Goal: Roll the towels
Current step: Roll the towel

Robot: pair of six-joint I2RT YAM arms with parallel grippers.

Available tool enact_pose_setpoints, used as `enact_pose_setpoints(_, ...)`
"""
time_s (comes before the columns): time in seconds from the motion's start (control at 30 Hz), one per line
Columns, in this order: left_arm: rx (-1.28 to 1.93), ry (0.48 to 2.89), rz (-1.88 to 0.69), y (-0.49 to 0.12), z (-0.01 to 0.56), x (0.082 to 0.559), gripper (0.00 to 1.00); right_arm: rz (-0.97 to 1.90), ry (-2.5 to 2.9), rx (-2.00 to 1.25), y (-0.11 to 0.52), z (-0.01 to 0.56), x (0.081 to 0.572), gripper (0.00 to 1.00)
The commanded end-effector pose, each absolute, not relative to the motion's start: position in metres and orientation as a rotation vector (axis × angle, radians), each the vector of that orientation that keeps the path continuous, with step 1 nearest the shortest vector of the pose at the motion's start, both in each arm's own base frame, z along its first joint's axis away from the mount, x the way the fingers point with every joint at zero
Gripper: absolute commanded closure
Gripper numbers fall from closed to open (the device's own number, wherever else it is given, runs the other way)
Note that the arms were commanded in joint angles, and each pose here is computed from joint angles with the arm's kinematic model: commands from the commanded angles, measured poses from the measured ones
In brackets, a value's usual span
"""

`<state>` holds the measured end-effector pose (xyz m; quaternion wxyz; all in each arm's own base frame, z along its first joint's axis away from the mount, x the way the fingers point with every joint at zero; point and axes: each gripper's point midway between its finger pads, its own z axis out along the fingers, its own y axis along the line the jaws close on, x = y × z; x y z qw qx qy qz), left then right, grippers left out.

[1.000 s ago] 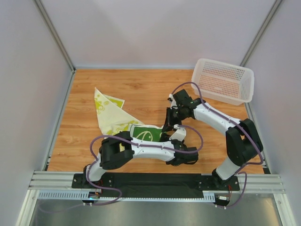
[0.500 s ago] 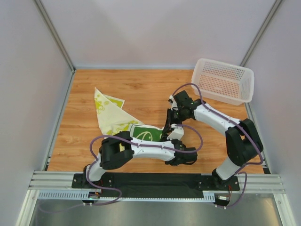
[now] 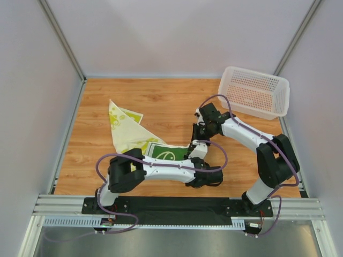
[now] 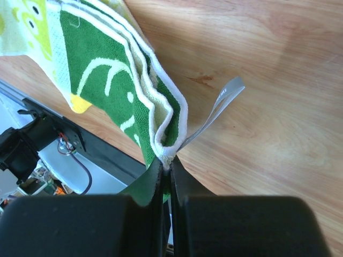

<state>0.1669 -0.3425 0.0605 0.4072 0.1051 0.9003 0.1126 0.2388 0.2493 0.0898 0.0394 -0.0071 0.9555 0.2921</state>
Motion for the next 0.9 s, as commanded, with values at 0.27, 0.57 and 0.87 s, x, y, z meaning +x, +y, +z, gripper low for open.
enact_pose_setpoints(0.27,0.427,2.405,-0.059,-0.389,0.072,0.137,0.92,0.582,2.938,0.0,0.214,0.065,0.251,0.77)
enact_pose_setpoints(0.57,0.374,2.51,-0.28,-0.391,0.068,0.121,0.74,0.372,2.844,0.016,0.19,0.091,0.276,0.46)
enact_pose_setpoints(0.87,0.154,2.649,-0.539,-0.382,0.059,0.113,0.71,0.435,2.729,0.009,0.189,0.13,0.274,0.47)
